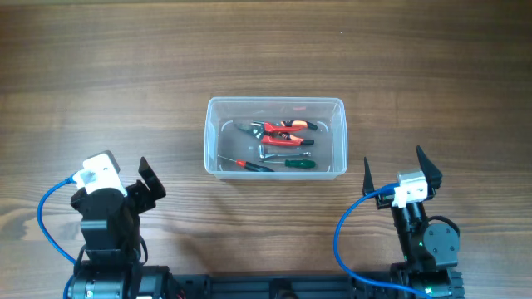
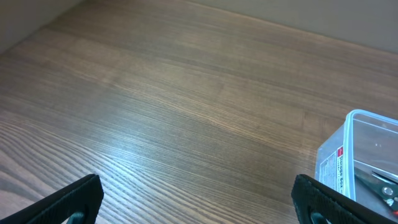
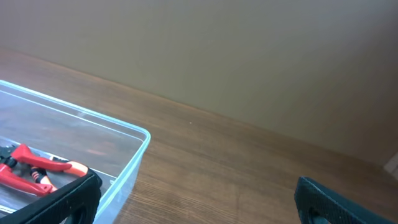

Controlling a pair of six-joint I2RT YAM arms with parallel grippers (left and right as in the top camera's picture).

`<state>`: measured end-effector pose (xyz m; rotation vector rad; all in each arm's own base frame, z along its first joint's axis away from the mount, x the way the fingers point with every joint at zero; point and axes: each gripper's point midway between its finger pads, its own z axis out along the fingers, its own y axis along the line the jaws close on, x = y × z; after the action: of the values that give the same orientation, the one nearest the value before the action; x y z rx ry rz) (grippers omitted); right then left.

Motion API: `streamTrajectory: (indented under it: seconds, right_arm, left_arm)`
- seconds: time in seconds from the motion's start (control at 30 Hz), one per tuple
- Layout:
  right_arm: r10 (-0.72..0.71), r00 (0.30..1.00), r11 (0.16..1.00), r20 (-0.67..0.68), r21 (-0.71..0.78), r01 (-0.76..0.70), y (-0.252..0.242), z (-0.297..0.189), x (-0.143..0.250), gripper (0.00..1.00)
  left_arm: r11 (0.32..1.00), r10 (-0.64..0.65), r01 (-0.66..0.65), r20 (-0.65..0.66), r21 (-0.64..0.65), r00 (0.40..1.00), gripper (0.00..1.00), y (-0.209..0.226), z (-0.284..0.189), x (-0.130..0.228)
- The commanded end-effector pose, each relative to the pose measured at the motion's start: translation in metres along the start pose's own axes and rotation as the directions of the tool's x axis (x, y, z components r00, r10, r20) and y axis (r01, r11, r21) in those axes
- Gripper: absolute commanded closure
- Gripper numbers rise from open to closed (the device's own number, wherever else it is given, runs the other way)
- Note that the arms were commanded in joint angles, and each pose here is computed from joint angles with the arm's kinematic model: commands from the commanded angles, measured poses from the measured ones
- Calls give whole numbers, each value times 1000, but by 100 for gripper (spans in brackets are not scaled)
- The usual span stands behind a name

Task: Pack container

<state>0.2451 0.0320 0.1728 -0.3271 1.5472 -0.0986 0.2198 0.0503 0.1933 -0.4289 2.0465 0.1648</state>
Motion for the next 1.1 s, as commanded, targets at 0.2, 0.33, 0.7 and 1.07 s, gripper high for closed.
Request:
streamTrajectory:
  seconds: [0.2,0.33,0.7,1.07]
  right_arm:
    - [-17,1000,999,5,28,16,-6,-1,-1,0]
    - [-17,1000,999,2,40,17,-9,-1,-1,0]
    - [-16,1000,999,-1,49,16,-11,-1,0,0]
    - [-15,1000,999,1,40,15,-9,-1,0,0]
  left_arm:
    - [1000,17,-17,-3,-13,1000,0,2,2,3]
    - [1000,17,-17,-3,-13,1000,0,2,2,3]
    - [1000,17,-17,-3,-13,1000,0,2,2,3]
    - [1000,17,-17,-3,-13,1000,0,2,2,3]
